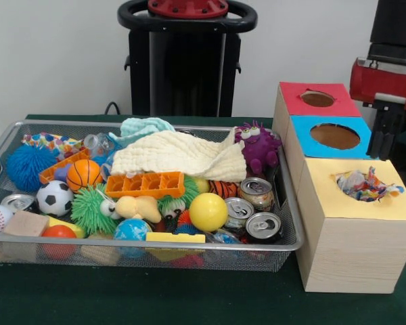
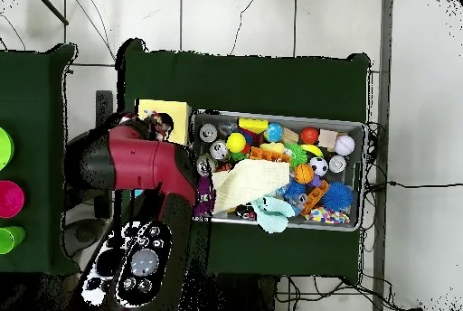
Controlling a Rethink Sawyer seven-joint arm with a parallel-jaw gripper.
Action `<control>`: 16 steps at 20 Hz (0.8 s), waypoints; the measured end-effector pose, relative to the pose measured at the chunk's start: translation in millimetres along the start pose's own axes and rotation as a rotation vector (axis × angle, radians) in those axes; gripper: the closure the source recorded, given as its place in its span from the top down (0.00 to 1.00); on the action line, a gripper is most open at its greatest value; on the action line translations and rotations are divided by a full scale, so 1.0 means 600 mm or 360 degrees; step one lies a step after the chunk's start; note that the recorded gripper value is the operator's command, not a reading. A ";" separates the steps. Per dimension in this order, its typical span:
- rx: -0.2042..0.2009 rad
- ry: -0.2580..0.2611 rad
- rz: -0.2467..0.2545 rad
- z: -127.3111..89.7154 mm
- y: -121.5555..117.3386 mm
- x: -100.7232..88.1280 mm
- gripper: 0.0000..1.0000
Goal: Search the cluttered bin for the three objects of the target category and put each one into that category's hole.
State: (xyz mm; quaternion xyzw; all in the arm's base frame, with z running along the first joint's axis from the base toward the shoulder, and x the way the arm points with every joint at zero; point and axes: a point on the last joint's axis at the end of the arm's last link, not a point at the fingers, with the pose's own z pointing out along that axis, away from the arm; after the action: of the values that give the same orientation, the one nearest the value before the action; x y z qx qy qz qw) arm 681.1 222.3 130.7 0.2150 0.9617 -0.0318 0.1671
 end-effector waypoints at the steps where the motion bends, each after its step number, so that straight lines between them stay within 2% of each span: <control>1: 0.0008 0.0009 0.0001 0.003 -0.004 0.005 0.00; 16: 0.0045 0.0013 0.0005 0.042 -0.033 0.044 0.00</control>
State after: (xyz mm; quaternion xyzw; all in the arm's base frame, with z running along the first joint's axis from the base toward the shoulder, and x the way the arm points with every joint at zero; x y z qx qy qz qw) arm 658.1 211.6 97.8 0.2190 0.9615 -0.0442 0.1601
